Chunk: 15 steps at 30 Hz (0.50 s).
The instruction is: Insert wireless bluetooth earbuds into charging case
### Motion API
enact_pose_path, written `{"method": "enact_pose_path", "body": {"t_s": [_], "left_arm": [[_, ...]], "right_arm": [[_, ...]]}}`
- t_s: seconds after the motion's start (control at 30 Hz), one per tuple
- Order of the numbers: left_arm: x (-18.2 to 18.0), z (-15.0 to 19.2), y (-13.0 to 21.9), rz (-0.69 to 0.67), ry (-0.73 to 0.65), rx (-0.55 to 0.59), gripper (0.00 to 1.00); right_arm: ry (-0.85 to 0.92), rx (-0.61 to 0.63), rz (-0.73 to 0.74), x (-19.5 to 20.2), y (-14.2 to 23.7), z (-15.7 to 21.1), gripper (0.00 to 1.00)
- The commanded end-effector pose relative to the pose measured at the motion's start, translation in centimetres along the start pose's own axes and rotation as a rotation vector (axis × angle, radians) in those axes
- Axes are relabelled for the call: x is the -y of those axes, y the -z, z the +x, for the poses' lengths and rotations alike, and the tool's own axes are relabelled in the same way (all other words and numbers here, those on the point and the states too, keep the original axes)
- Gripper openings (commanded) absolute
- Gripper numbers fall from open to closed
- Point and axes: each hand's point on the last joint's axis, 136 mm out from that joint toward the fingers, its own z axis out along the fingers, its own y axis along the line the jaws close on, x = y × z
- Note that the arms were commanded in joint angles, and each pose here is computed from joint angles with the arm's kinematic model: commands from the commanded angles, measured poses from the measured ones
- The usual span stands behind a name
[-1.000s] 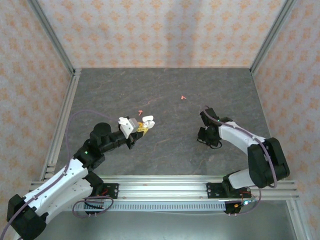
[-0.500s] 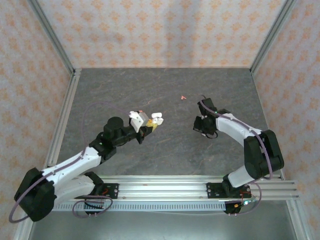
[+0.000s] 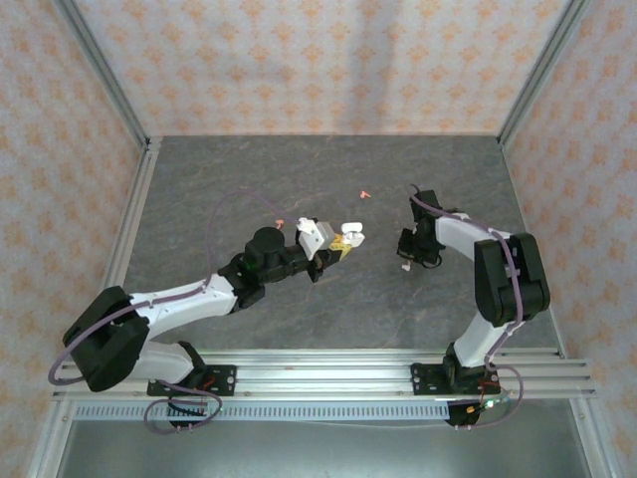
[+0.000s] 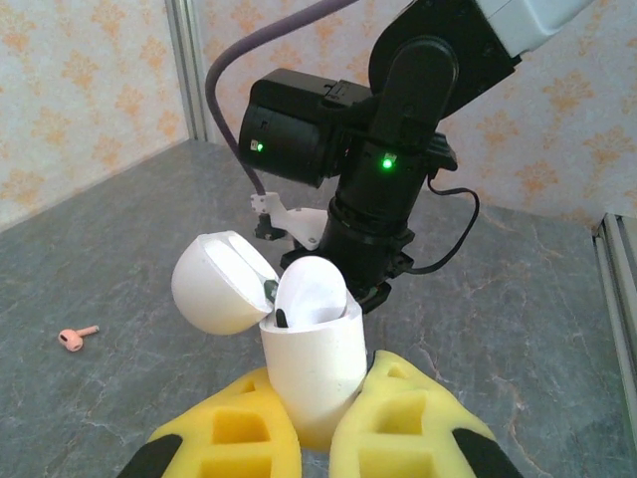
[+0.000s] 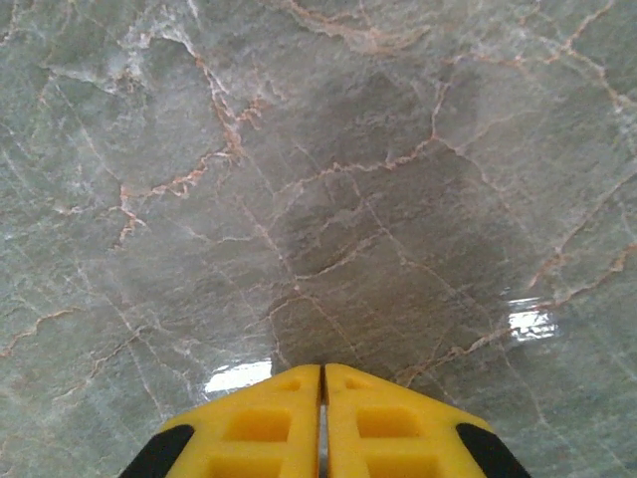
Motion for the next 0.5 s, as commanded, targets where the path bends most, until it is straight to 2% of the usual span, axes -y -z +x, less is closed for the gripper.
{"method": "enact_pose_path", "body": {"t_s": [0.0, 0.47], "left_arm": [[0.0, -2.8, -0.4, -0.006, -0.030, 0.087, 0.00], [1.2, -2.5, -0.5, 0.043, -0.052, 0.059, 0.00]], "right_arm": [[0.002, -0.071, 0.023, 1.4, 0.0, 2.9, 0.11], [-0.156, -0.132, -0.039, 2.4, 1.4, 8.3, 0.13]]}}
